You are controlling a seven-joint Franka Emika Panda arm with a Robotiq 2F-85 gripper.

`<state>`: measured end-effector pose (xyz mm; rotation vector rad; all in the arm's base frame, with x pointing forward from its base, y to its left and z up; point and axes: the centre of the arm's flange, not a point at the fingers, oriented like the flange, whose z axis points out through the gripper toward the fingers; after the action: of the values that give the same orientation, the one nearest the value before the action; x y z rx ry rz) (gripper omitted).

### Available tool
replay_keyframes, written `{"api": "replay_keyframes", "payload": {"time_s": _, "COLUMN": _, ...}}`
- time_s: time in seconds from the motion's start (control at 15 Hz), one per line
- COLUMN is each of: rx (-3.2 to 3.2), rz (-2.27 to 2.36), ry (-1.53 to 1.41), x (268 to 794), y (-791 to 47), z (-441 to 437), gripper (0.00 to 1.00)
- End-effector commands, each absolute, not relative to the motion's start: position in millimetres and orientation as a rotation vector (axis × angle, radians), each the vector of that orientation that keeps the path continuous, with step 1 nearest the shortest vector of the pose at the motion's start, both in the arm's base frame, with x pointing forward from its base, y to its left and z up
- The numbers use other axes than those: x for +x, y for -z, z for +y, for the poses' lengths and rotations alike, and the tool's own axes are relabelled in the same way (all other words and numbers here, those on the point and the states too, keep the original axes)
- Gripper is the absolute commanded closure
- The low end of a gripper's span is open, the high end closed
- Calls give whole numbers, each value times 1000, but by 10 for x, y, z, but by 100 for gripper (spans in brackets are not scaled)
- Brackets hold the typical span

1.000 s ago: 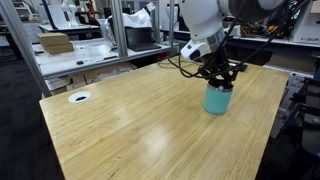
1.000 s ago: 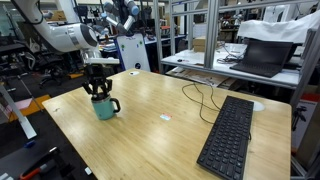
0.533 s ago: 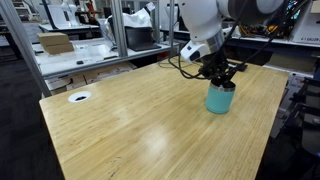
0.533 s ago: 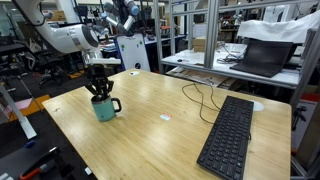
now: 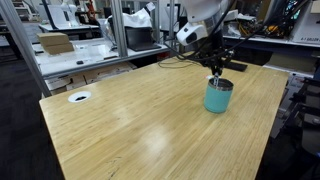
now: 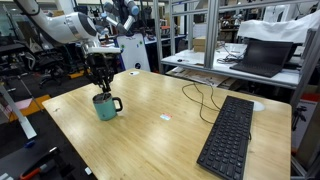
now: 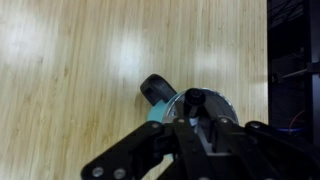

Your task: Remove the marker from the mug cup and put it on the table then put it back in the mug cup

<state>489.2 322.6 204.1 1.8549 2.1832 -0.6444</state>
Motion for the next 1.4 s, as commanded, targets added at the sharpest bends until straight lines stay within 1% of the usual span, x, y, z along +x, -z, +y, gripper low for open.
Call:
{"api": "replay_keyframes", "payload": {"time_s": 0.0, "rx": 1819, "rz": 2152, "ry": 643, "x": 4862, "y": -2440, "z": 3125, "gripper": 95}}
{"api": "replay_keyframes", "payload": {"time_s": 0.2, "rx": 1861, "rz": 2108, "ry": 612, "x": 4901, "y": -2744, "z": 2944, "gripper": 95}}
{"api": "replay_keyframes", "payload": {"time_s": 0.47, "rx": 2032, "rz": 2054, "ry": 519, "x": 4990, "y": -2926, "z": 2312, "gripper": 95}}
{"api": "replay_keyframes", "payload": {"time_s": 0.8, "rx": 2343, "rz": 1951, "ry": 381, "x": 5153, "y": -2712, "z": 1462, "gripper": 95}}
{"api": "replay_keyframes", "payload": {"time_s": 1.13, "rx": 2393, "rz": 1990, "ry": 49, "x": 5339, "y": -2289, "z": 1466, "gripper": 95}}
{"api": "replay_keyframes", "payload": {"time_s": 1.33, "rx": 2378, "rz": 1969, "ry": -45, "x": 5445, "y": -2125, "z": 1553, "gripper": 95}}
